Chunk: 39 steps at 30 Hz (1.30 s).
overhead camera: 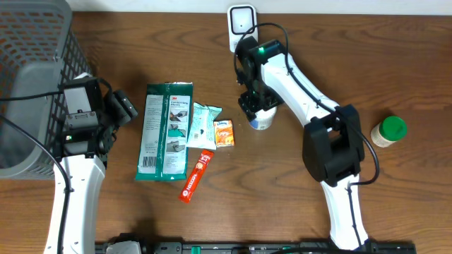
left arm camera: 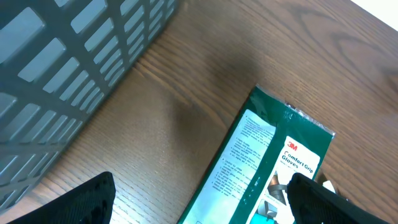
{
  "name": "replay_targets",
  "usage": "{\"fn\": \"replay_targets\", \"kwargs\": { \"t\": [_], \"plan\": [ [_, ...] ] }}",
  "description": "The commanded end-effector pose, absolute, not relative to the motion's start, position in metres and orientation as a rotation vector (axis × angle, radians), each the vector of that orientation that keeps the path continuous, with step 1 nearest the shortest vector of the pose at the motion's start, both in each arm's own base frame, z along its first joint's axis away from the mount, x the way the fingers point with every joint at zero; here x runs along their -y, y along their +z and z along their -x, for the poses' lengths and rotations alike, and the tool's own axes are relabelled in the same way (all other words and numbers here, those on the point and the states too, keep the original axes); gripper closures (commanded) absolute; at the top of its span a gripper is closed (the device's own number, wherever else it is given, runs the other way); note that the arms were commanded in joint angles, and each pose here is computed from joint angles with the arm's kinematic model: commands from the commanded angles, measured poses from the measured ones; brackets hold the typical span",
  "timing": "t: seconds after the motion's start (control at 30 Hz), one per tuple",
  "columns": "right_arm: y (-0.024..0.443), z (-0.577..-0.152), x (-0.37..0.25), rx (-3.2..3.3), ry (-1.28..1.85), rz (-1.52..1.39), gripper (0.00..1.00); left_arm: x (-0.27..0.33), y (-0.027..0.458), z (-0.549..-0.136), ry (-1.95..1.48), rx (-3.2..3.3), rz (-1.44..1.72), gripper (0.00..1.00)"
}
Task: Scan the item barcode
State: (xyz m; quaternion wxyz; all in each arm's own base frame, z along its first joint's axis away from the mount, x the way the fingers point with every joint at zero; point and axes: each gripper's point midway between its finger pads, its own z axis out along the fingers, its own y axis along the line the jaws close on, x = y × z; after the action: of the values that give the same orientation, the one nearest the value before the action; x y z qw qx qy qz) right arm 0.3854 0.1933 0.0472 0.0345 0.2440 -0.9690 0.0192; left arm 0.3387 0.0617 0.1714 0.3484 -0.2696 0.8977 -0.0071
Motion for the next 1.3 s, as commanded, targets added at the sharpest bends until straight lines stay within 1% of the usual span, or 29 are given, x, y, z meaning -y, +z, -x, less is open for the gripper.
{"fn": "replay_targets", "kwargs": {
  "t": [0.0,0.1,0.13,0.17,0.2,0.23,0.5,0.7,0.8,0.93,1.27],
  "plan": [
    [0.100,-0.389,-0.199,3.106,0.006,-0.762,0.42,-0.065,0.185,-0.342,-0.011,-2.288,0.707,0.12],
    [0.137,-0.390,-0.199,3.204,-0.033,-0.733,0.47,-0.065,0.185,-0.342,-0.011,-2.288,0.707,0.12],
    [0.149,-0.389,-0.199,3.233,-0.046,-0.722,0.54,-0.065,0.185,-0.342,-0.011,-2.288,0.707,0.12],
    [0.162,-0.387,-0.198,3.265,-0.062,-0.709,0.67,-0.065,0.185,-0.342,-0.011,-2.288,0.707,0.12],
    [0.175,-0.385,-0.197,3.294,-0.076,-0.703,0.85,-0.065,0.185,-0.342,-0.011,-2.288,0.707,0.12],
    [0.190,-0.382,-0.195,3.325,-0.091,-0.703,0.99,-0.065,0.185,-0.342,-0.011,-2.288,0.707,0.12],
    [0.291,-0.361,-0.184,3.584,-0.241,-0.741,0.99,-0.065,0.185,-0.342,-0.011,-2.288,0.707,0.12],
    [0.334,-0.371,-0.189,3.752,-0.360,-0.770,0.99,-0.065,0.185,-0.342,-0.011,-2.288,0.707,0.12],
    [0.341,-0.385,-0.193,3.810,-0.371,-0.770,0.99,-0.065,0.185,-0.342,-0.011,-2.288,0.707,0.12],
    [0.343,-0.416,-0.198,3.908,-0.301,-0.738,0.99,-0.065,0.185,-0.342,-0.011,-2.288,0.707,0.12],
    [0.312,-0.495,-0.218,4.056,-0.157,-0.659,0.99,-0.065,0.185,-0.342,-0.011,-2.288,0.707,0.12]
  ]
}}
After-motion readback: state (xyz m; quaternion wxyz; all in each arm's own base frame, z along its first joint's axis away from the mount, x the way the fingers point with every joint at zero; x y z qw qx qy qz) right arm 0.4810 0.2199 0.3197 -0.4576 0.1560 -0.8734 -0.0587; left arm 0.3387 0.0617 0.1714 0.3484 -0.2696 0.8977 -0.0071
